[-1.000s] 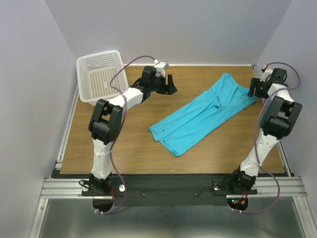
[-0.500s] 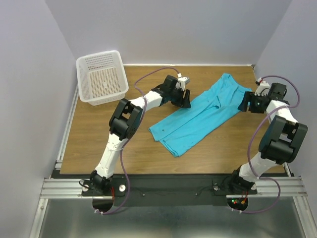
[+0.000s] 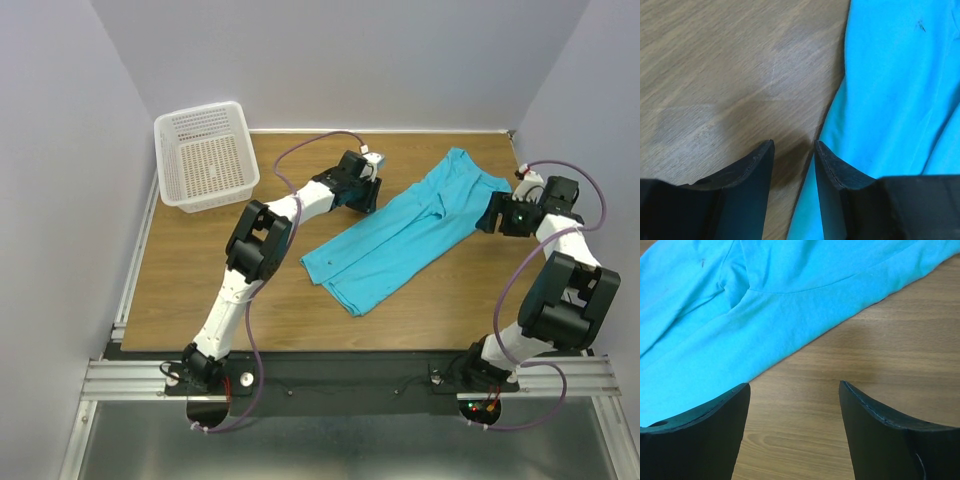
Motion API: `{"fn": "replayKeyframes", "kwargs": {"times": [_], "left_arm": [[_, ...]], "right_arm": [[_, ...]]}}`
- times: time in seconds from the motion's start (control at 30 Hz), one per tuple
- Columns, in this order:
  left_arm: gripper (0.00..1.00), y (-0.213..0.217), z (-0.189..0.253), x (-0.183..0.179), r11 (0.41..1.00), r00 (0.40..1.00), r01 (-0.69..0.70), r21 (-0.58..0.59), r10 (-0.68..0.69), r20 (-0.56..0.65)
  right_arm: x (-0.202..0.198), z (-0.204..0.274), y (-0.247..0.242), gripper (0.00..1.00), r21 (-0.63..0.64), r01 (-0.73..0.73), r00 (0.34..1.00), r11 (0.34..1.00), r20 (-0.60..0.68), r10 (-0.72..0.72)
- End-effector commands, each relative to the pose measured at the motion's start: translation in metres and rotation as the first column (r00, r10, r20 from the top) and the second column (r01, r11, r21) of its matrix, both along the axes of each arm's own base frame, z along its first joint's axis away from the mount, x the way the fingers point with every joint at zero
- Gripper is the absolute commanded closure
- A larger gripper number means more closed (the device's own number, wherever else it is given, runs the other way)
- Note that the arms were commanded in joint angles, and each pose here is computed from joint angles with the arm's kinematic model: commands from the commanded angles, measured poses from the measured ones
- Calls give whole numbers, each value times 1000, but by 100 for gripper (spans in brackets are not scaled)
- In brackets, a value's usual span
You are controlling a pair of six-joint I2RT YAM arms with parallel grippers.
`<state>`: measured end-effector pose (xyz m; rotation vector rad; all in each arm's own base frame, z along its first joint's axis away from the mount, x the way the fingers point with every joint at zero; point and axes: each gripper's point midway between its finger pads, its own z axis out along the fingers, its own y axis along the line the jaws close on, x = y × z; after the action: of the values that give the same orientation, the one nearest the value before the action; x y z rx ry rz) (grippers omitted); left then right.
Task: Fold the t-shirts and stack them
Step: Fold the tshirt
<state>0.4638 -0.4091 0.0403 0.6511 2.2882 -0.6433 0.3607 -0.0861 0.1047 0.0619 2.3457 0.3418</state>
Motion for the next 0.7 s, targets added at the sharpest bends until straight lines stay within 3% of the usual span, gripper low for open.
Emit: {"fn": "replayKeyframes", "kwargs": {"times": [0.0,0.4,0.67], "left_arm": [[51,-9,13,-7,998,998,58,-23,-57,10],[49,-25,36,-17,984,991,129,-126,-132,-12],[51,-13,5,-24,993,993,103,-52,-106,-60]], "right_arm": [[1,15,2,23,1,2,999,1000,54,-3],[-2,19,3,23,3,15,998,1000,58,-15],[-2,20,5,22,16,20,998,1000,60,-21]]}}
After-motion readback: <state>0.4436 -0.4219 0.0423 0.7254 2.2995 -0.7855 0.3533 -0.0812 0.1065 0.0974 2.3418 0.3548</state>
